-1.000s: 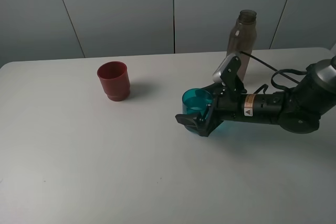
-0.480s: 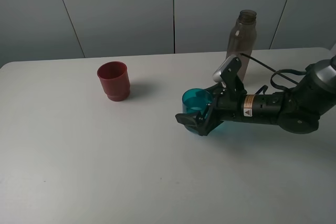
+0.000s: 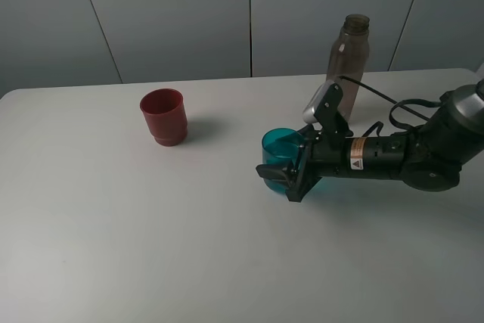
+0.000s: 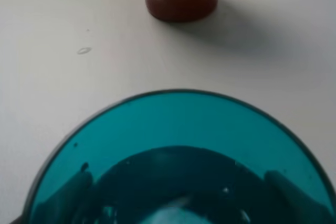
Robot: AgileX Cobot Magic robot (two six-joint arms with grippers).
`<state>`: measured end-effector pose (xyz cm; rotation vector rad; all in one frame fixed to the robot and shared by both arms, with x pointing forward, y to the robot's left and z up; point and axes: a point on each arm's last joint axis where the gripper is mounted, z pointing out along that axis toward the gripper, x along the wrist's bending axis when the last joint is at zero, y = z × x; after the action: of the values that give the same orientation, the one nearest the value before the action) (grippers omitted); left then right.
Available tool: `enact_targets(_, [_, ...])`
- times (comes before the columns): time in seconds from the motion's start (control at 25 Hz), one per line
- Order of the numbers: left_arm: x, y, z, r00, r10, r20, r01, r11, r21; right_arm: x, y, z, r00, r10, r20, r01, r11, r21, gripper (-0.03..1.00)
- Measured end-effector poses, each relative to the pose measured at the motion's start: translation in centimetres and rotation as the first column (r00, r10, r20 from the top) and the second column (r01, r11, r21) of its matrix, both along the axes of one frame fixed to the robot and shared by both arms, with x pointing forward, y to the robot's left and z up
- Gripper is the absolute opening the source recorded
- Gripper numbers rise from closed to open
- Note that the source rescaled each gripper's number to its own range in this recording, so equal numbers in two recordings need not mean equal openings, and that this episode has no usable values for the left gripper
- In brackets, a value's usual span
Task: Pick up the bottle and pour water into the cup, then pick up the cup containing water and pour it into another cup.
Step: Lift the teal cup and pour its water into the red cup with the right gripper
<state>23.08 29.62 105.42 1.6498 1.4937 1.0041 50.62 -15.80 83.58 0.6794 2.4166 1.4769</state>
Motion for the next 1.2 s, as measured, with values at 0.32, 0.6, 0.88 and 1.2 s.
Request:
enact_targets(0.32, [0.0, 0.0, 0.0, 1.000, 0.000, 0.000, 0.000, 1.000, 0.000, 0.4, -0.2, 1.9, 0.999, -0.006, 0.054, 0.008, 0.999, -0.035, 0.09])
enact_targets(0.6, [0.0, 0.0, 0.0, 1.000, 0.000, 0.000, 0.000, 1.000, 0.000, 0.8, 0.0, 6.6, 0.986, -0.073, 0.151, 0.065, 0.997, 0.051, 0.09])
enact_targets(0.88, [0.0, 0.0, 0.0, 1.000, -0.001, 0.000, 0.001, 1.000, 0.002, 0.9, 2.8, 9.1, 0.983, -0.094, 0.158, 0.099, 0.995, -0.021, 0.09])
enact_targets(1.2, [0.0, 0.0, 0.0, 1.000, -0.002, 0.000, 0.002, 1.000, 0.004, 3.2, 6.4, 12.7, 0.980, -0.162, 0.112, 0.154, 0.985, 0.079, 0.09])
